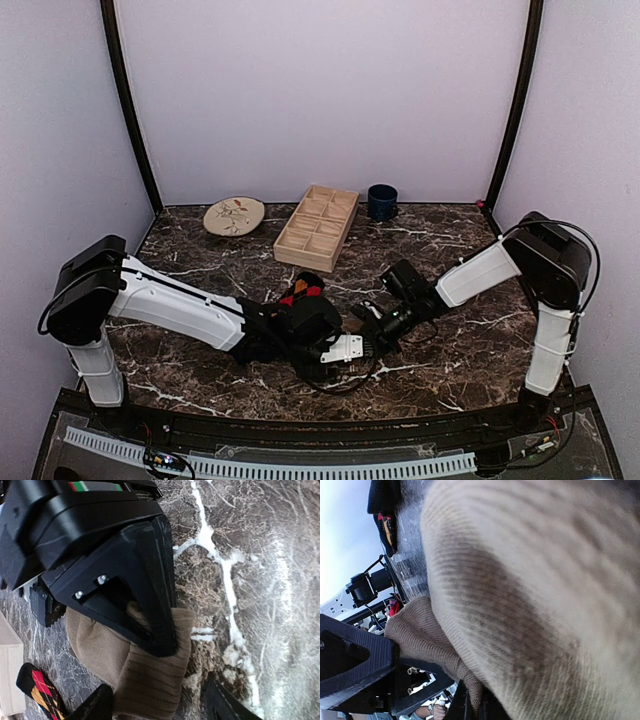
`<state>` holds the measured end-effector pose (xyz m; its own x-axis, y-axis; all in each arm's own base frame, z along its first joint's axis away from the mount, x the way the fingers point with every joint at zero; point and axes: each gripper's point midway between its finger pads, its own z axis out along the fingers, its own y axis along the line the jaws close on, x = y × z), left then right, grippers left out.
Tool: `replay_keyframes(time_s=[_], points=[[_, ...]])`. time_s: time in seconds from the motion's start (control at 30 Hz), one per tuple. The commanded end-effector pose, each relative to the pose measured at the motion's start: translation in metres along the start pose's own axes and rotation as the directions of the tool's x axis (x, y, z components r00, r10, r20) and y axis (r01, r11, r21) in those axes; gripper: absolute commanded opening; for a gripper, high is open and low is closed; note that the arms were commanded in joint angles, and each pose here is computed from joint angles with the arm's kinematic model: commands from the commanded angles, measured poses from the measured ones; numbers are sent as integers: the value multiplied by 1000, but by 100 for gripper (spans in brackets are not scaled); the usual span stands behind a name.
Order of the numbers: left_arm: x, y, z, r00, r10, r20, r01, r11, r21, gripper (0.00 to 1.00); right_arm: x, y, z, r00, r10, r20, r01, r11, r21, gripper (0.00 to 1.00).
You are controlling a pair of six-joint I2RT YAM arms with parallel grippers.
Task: Roll the socks
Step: Roll the sock at the center of the board.
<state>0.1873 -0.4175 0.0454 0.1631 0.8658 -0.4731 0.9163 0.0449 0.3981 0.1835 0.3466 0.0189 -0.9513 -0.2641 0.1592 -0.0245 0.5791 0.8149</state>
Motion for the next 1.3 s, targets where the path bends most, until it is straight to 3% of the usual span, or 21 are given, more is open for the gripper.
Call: replay_keyframes(time_s=[0.0, 0.23, 0.63, 0.8, 1.03, 1.27], points=[[10, 9, 7, 998, 47, -41, -51, 994, -96, 66, 1, -24, 3, 998, 66, -4, -66, 995, 73, 0], [14, 9, 18, 996, 57, -63, -63, 992, -106, 57, 2, -25, 2, 998, 70, -5, -69, 995, 70, 0], [16, 2, 18, 996, 66, -62, -70, 995, -66, 14, 2, -28, -2, 997, 74, -5, -73, 995, 75, 0], [16, 5, 13, 997, 44, -62, -47, 998, -47, 7, 0, -29, -6, 997, 75, 3, -75, 994, 76, 0], [18, 2, 16, 996, -35, -78, 41, 996, 82, 6, 0, -29, -10, 998, 59, 8, -59, 993, 99, 0], [13, 4, 17, 989, -111, -94, 129, 968, 213, 4, -2, -28, -13, 999, 38, 16, -40, 992, 119, 14]])
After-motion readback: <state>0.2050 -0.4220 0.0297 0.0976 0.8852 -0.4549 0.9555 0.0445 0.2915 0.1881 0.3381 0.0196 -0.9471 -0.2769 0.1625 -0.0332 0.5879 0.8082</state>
